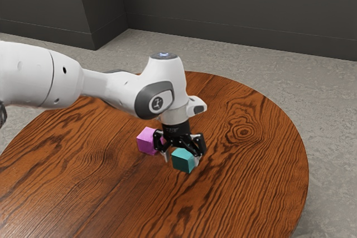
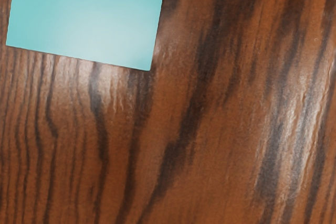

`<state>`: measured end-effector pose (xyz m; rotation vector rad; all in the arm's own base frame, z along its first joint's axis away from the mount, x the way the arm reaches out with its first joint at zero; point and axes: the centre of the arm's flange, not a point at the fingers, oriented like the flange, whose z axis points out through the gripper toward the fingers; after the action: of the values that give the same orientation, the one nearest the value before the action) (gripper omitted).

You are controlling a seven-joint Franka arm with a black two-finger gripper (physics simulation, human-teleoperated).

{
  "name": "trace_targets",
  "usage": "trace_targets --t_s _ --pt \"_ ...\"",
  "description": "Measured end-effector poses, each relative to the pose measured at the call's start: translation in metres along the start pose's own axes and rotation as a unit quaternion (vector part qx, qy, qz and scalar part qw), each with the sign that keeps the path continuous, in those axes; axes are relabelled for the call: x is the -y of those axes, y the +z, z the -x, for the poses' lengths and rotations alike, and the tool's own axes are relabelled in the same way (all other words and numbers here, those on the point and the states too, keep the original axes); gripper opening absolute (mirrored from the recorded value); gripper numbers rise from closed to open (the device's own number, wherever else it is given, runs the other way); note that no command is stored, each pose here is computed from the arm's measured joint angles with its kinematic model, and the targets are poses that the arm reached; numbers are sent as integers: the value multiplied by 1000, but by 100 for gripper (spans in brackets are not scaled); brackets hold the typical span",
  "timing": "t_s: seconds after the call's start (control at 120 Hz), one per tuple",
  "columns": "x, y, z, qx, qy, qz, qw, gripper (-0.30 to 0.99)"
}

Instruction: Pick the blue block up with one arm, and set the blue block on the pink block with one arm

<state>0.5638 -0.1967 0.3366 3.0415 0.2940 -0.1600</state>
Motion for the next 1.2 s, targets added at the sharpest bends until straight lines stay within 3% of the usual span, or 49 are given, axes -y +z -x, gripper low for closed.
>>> trace_targets --t_s 0.2,0.55,0.792,1.2 --pt "25 1 -35 -15 35 -2 999 69" --pt "19 18 -45 -6 112 4 994 69" --pt "17 32 -56 5 100 27 995 69" --pt "30 34 -75 -8 136 2 991 69"
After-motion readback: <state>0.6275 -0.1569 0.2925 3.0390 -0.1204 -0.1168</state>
